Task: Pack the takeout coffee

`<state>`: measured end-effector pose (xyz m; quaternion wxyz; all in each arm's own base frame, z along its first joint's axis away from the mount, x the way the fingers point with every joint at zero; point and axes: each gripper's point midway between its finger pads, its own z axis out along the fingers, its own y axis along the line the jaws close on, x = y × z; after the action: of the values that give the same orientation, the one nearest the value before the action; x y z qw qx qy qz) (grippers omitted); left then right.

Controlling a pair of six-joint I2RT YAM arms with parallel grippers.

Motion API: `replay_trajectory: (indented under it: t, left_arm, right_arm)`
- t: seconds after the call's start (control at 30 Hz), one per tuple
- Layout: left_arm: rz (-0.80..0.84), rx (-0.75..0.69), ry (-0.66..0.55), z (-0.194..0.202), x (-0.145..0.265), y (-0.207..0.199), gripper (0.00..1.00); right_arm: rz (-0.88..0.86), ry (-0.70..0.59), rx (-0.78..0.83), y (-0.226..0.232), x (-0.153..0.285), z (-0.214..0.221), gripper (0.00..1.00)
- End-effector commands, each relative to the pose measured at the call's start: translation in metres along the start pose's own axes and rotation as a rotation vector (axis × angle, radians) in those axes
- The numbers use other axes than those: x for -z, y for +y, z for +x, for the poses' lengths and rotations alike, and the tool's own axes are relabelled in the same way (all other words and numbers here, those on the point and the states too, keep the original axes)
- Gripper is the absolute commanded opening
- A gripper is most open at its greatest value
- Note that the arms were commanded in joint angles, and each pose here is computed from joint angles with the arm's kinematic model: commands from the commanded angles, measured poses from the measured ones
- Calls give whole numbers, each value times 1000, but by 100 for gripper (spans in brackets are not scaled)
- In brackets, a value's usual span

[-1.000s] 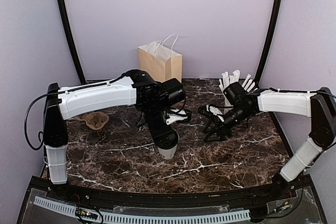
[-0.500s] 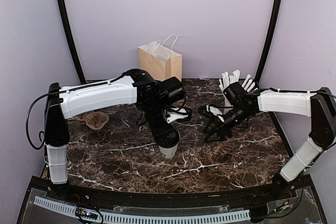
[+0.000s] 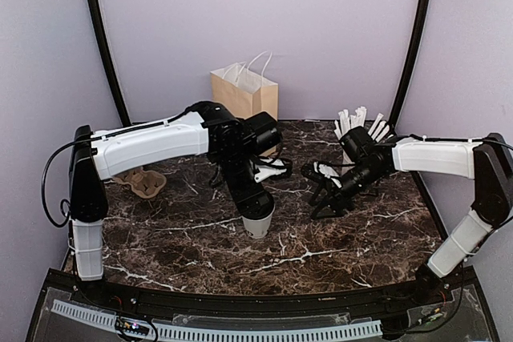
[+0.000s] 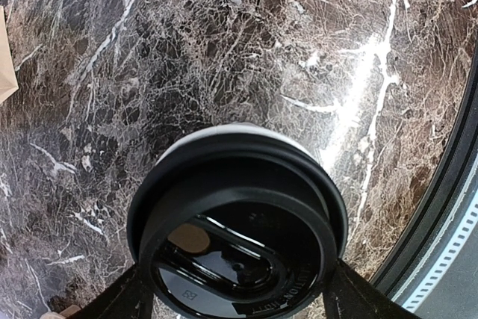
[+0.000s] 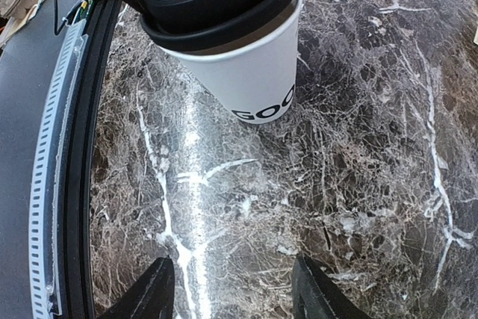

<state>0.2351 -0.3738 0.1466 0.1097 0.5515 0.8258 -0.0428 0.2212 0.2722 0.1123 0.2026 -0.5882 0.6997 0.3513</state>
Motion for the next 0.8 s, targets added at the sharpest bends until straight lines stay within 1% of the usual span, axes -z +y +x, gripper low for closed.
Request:
replay_trajectory:
  t: [0.0,0.17,0.43,0.77]
  left_arm:
    - [18,-4,-44,-6,17,-2,80]
    - [41,6,-28,-5,7,0,80]
    - [22,24,-24,-5,3,11,80]
    - [89,31,-39,-9,4,2,80]
  right_arm:
    - [-32,2,6,4,-5,-3,55]
    - [-36,10,11,5,-6,-3,55]
    - [-36,14,14,6,-7,-1,55]
    - [-37,18,17,6,-7,0,55]
